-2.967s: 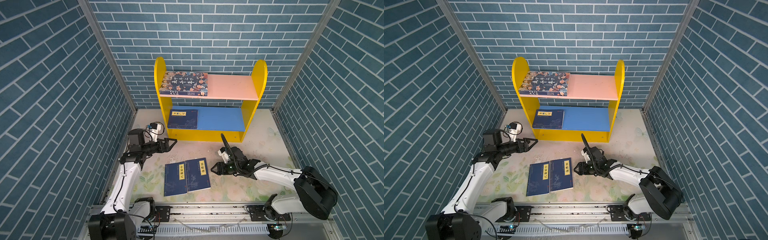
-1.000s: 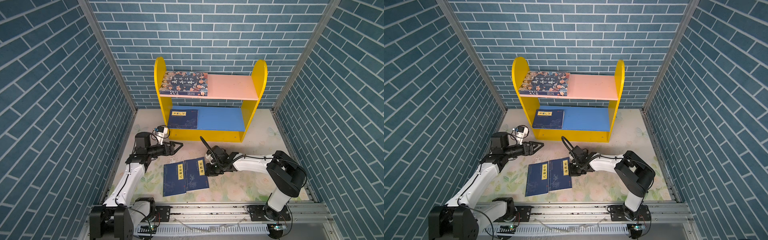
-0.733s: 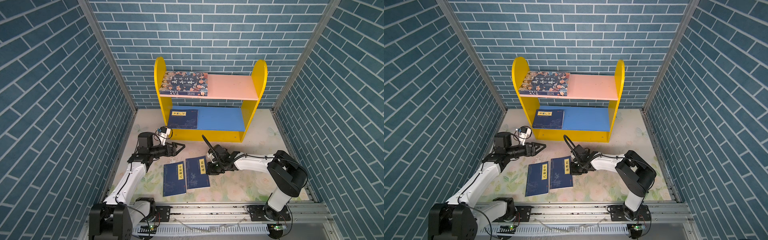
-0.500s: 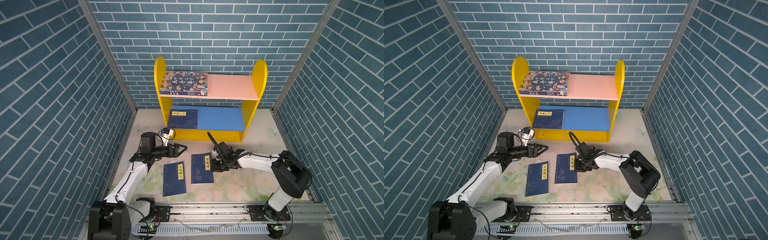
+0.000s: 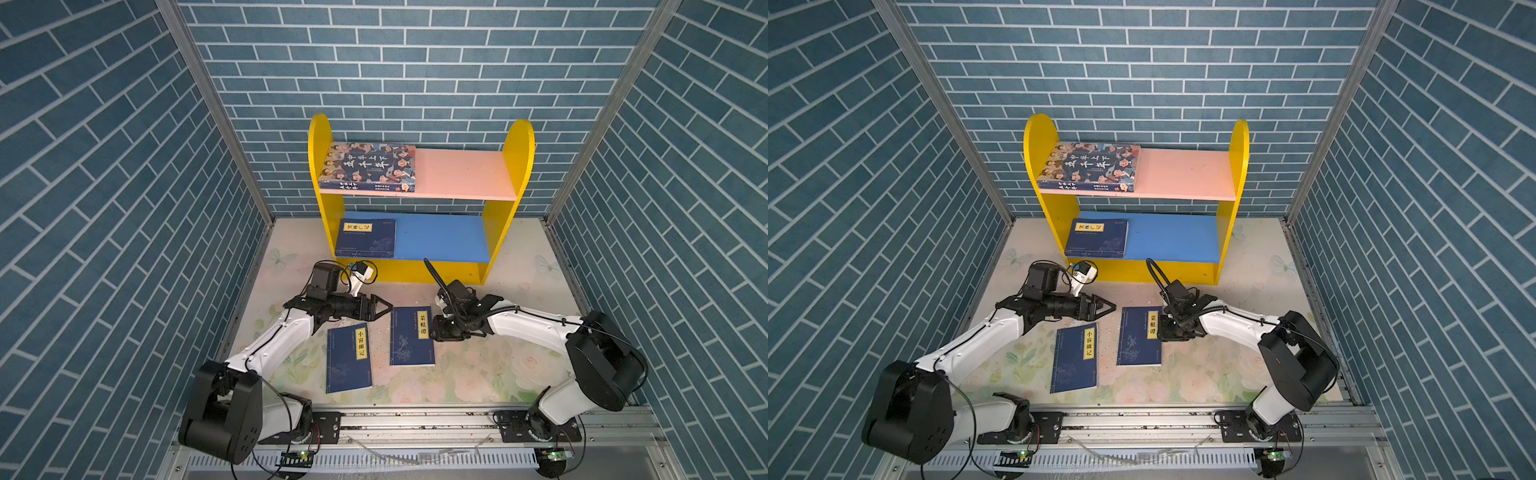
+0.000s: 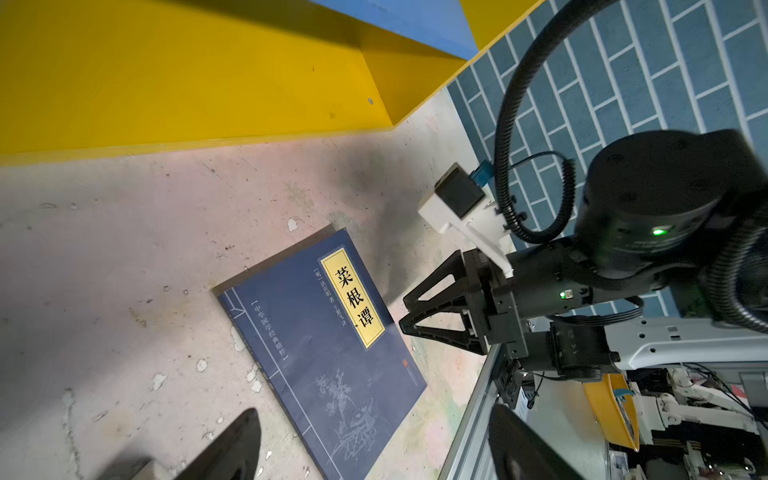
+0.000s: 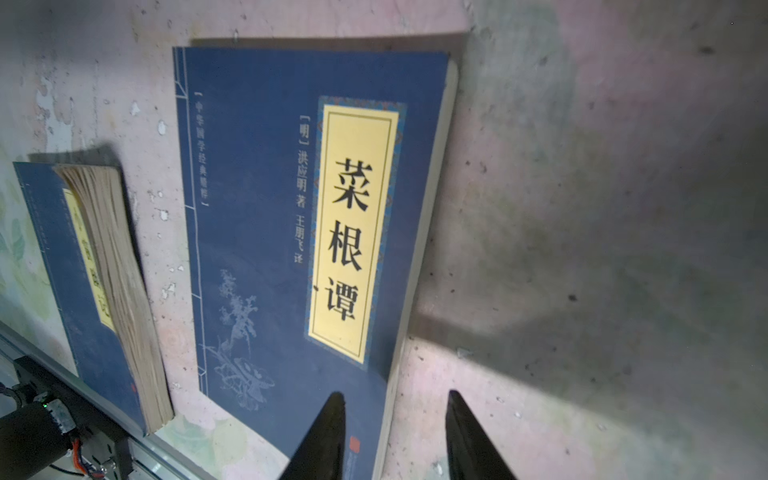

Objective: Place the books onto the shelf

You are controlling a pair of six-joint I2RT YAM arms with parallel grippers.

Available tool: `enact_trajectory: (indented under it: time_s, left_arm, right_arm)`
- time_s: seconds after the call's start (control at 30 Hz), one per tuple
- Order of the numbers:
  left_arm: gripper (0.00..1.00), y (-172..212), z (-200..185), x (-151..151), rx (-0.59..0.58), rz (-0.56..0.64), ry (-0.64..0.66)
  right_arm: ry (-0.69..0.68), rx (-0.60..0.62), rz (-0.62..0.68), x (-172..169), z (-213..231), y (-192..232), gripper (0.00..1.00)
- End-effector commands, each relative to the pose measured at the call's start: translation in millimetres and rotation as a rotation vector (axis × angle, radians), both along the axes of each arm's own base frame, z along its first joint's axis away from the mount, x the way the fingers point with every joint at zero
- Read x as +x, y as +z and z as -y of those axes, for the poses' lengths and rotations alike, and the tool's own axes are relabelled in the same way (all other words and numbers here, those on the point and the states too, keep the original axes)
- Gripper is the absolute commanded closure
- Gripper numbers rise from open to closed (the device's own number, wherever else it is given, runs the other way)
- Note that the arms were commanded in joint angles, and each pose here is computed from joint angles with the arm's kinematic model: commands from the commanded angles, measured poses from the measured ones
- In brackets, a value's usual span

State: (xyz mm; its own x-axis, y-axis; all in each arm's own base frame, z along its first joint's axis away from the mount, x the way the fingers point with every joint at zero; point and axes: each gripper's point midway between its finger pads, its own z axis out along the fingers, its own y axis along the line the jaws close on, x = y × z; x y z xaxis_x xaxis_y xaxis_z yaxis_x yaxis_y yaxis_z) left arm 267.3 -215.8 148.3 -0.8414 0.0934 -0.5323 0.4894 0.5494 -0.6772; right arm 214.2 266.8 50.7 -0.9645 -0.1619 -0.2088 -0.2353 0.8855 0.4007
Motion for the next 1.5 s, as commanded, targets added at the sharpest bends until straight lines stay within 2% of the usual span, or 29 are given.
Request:
enact_trajectory:
  time_s: [0.0, 0.33, 0.57, 0.73, 0.97, 1.3, 1.47]
  left_arm:
    - [0.14, -23.3, 10.7, -4.4, 0.070, -0.050, -0.031]
    - [0.11, -66.5, 13.1, -11.1, 0.146, -0.148, 0.030]
    - [0.11, -81.2, 15.6, -24.9, 0.146, -0.178, -0.007]
    - [0.05, -85.8, 18.8, -30.2, 0.133, -0.195, -0.022]
    - [0.03, -95.2, 22.3, -39.6, 0.133, -0.229, -0.057]
    - [0.07, -102.2, 29.9, -48.4, 0.140, -0.244, -0.108]
    - [0.07, -106.3, 35.8, -53.1, 0.150, -0.252, -0.135]
  right_arm:
    - [-0.020, 0.027, -0.007, -2.7, 2.6, 6.9, 0.54]
    - [-0.061, 0.176, -0.051, -16.3, -2.2, 0.7, 0.51]
    - [-0.073, 0.254, -0.090, -20.3, -7.8, -5.0, 0.51]
    - [-0.078, 0.257, -0.103, -22.0, -7.4, -12.0, 0.54]
    - [-0.092, 0.229, -0.112, -24.2, -0.8, -19.8, 0.54]
    - [-0.088, 0.200, -0.142, -30.4, 7.0, -25.9, 0.53]
    - [-0.101, 0.246, -0.165, -29.5, 1.2, -27.0, 0.52]
